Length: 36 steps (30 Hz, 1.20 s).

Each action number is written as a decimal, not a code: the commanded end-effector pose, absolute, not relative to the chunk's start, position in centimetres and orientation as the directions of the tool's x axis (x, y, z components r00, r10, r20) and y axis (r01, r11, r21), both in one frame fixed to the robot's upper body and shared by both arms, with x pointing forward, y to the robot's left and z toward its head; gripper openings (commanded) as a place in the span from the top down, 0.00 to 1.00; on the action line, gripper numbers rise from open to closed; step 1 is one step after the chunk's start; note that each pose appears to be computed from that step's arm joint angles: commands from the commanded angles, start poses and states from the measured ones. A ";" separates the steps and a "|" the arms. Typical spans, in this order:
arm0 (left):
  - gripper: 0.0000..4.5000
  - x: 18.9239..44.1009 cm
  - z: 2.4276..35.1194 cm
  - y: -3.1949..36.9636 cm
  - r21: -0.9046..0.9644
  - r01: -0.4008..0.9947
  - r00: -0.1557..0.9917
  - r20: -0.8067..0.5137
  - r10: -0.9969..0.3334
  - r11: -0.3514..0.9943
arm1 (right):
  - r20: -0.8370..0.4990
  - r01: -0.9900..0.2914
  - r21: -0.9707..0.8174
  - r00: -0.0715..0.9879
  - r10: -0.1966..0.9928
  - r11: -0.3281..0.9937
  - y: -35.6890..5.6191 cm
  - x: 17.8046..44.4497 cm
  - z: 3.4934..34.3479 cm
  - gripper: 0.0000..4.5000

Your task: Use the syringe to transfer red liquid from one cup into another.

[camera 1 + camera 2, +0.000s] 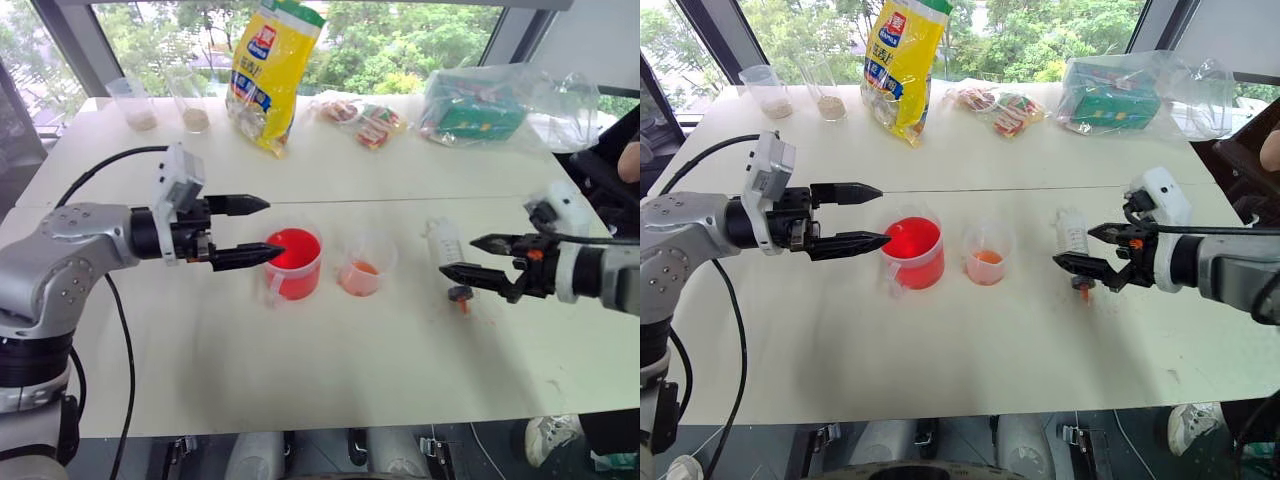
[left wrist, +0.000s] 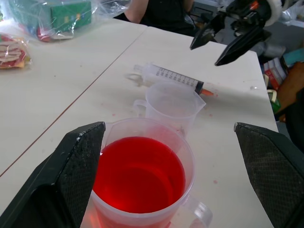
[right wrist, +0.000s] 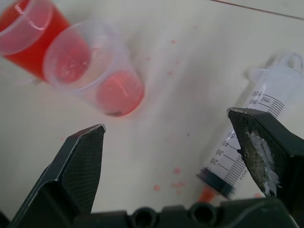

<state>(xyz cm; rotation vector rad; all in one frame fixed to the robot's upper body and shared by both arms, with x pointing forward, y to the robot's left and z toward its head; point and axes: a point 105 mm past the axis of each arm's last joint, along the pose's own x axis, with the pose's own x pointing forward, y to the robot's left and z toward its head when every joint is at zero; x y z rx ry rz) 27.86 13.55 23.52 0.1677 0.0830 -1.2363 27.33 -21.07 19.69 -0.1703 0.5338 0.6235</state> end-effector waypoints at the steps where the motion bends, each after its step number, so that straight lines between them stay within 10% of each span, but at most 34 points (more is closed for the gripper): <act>1: 0.00 27.8 24.6 13.2 0.137 0.942 0.322 -0.121 -0.939 0.306 | -0.560 -0.503 -0.025 0.723 0.405 0.864 -22.4 29.0 19.3 0.00; 23: 0.00 27.3 23.9 11.9 0.148 0.916 0.379 -0.018 -0.925 0.372 | -0.771 -0.364 0.009 0.591 0.239 0.931 -22.8 36.1 13.4 0.00; 31: 0.00 27.4 24.0 12.0 0.155 0.908 0.397 -0.010 -0.918 0.390 | -0.788 -0.399 0.004 0.563 0.249 0.917 -22.0 36.3 12.6 0.69; 36: 0.00 27.8 24.0 12.0 0.159 0.909 0.392 -0.010 -0.920 0.385 | -0.774 -0.416 0.002 0.576 0.265 0.909 -21.4 36.4 13.3 0.69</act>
